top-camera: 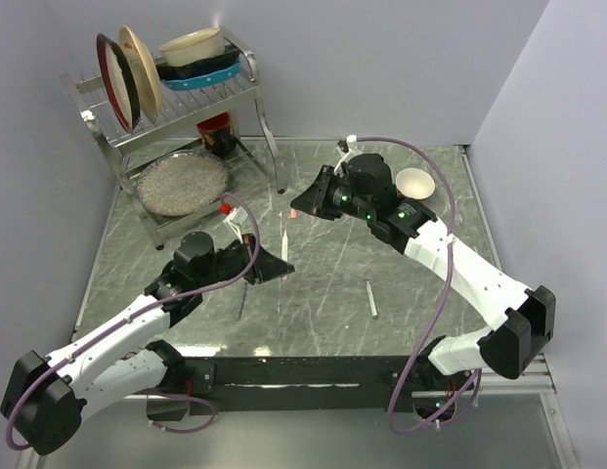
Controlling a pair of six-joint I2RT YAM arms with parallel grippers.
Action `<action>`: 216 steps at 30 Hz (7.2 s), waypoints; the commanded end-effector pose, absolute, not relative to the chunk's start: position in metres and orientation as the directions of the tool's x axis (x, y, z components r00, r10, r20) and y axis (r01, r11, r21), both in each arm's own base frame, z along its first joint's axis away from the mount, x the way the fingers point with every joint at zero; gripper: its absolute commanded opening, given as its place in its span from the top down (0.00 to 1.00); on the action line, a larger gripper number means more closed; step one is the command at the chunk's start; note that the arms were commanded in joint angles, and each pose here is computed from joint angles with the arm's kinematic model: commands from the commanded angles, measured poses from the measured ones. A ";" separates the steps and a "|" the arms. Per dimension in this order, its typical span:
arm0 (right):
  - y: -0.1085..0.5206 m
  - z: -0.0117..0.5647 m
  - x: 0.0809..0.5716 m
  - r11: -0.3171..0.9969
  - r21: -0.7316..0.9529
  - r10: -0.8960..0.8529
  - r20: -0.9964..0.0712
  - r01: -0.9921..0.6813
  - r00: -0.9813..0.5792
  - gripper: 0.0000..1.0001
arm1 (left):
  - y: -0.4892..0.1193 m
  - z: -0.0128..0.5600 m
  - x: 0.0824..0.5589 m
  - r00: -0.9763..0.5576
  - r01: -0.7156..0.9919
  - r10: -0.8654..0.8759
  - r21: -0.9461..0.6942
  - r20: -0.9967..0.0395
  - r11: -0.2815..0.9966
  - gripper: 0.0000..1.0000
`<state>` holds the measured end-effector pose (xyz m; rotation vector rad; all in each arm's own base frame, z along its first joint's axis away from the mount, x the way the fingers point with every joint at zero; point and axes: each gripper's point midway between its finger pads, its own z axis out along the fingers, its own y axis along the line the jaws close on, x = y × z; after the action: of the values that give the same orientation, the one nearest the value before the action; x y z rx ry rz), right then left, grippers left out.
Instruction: Insert the pens into the pen caps
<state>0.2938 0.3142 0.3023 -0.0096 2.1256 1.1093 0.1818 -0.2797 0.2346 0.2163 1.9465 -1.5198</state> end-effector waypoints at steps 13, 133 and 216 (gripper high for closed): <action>0.329 0.311 0.275 0.577 0.743 0.322 -0.588 -0.338 -0.743 1.00 | -0.281 0.249 0.179 -0.742 0.555 -0.257 -0.782 -0.619 0.283 0.99; 0.336 0.214 0.087 0.433 0.743 -0.039 -0.550 -0.510 -0.834 1.00 | -0.283 0.283 0.207 -0.564 0.693 -0.325 -0.649 -0.759 0.313 0.99; 0.390 0.255 0.029 0.284 0.693 -0.187 -0.638 -0.663 -0.747 1.00 | -0.214 0.344 0.242 -0.451 0.690 -0.414 -0.603 -0.791 0.400 0.96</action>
<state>0.1695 0.3839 0.3428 -0.1979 1.6785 1.3163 0.1323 -0.2408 0.2915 0.6593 1.8295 -1.7220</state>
